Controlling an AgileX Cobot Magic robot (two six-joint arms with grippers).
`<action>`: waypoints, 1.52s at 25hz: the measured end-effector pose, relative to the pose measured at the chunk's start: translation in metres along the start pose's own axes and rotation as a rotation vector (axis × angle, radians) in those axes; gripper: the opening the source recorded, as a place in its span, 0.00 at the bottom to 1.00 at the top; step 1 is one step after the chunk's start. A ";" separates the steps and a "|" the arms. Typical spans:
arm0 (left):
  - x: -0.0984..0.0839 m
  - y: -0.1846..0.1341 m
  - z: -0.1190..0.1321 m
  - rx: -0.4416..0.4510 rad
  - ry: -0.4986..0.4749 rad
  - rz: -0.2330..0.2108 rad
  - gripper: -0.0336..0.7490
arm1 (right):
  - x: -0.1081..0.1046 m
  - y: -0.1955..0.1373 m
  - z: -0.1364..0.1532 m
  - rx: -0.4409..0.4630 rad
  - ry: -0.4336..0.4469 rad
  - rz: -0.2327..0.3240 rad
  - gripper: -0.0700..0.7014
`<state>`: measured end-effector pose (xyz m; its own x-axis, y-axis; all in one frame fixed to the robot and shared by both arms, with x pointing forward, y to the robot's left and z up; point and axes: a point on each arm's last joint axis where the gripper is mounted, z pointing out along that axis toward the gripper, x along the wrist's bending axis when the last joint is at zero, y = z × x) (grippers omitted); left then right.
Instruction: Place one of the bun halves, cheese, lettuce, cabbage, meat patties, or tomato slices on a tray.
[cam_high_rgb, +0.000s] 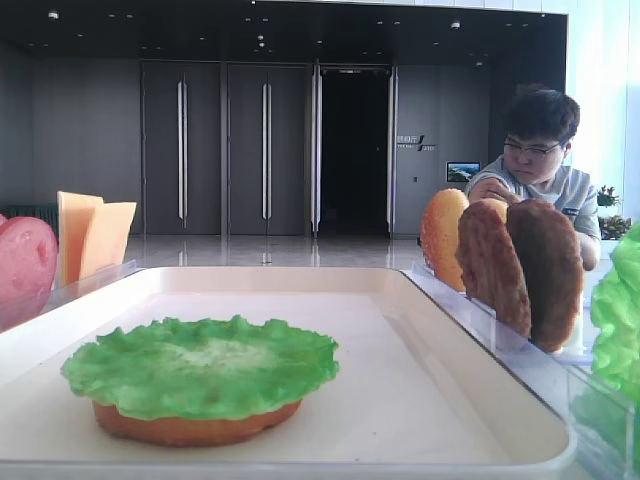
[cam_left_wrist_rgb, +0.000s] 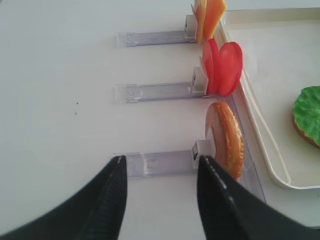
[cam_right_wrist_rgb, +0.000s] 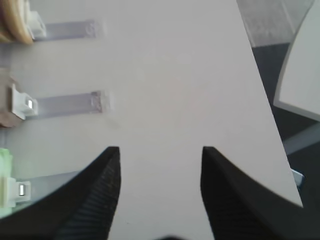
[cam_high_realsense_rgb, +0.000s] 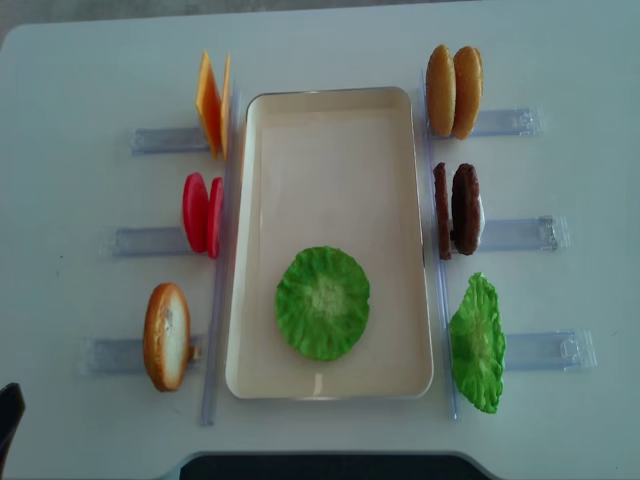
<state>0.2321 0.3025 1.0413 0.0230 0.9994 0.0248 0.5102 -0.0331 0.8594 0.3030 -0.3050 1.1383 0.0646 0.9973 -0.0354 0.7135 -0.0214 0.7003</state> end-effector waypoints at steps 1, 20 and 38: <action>0.000 0.000 0.000 0.000 0.000 0.001 0.49 | 0.000 -0.005 -0.008 -0.035 0.014 0.002 0.55; 0.000 0.000 0.000 0.000 0.000 0.001 0.48 | 0.005 -0.113 0.014 -0.215 0.094 -0.114 0.55; 0.000 0.000 0.000 0.000 0.000 0.001 0.48 | 0.008 -0.117 0.011 -0.267 0.134 -0.145 0.55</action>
<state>0.2321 0.3025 1.0413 0.0234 0.9994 0.0254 0.5102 -0.0338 0.8594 0.2280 -0.2950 1.0481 -0.1291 0.9893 -0.0672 0.4991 0.1234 0.8577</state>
